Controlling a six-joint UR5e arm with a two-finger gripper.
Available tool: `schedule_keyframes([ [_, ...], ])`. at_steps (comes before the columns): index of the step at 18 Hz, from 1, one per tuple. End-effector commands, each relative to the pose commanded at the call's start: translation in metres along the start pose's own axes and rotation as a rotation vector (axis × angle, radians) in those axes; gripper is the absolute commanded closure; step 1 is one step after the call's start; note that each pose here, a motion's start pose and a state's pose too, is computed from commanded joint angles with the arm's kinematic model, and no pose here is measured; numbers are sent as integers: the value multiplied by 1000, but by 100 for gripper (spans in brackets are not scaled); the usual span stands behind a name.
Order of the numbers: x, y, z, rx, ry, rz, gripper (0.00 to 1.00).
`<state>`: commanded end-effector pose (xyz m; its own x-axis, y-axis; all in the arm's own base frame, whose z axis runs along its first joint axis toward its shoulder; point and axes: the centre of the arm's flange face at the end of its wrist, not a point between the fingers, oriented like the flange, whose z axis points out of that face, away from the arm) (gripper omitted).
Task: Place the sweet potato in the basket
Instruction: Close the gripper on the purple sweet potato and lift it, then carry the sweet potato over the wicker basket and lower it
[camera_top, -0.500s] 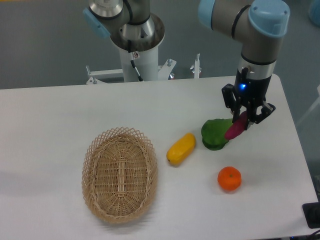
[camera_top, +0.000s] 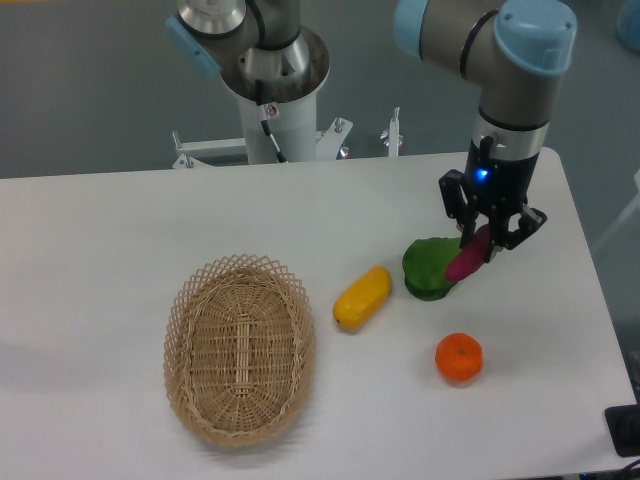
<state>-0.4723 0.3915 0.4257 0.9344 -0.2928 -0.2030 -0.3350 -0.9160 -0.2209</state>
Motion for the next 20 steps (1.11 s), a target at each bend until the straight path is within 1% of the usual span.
schedule_keyframes([
  [3, 10, -19, 4, 4, 8, -61, 75],
  [5, 22, -43, 12, 6, 20, -119, 75],
  [7, 33, -65, 25, 15, 21, -145, 75],
  [8, 41, -76, 35, 19, 23, -155, 75],
  [10, 59, -89, 52, 31, 15, -204, 75],
  [13, 91, -117, 68, 66, -12, -269, 75],
  [15, 114, -132, 80, 68, 6, -300, 74],
  [17, 130, -147, 92, 41, 20, -305, 74],
  [18, 140, -161, 102, 19, 23, -299, 74],
  [20, 158, -185, 116, -13, -3, -321, 74],
])
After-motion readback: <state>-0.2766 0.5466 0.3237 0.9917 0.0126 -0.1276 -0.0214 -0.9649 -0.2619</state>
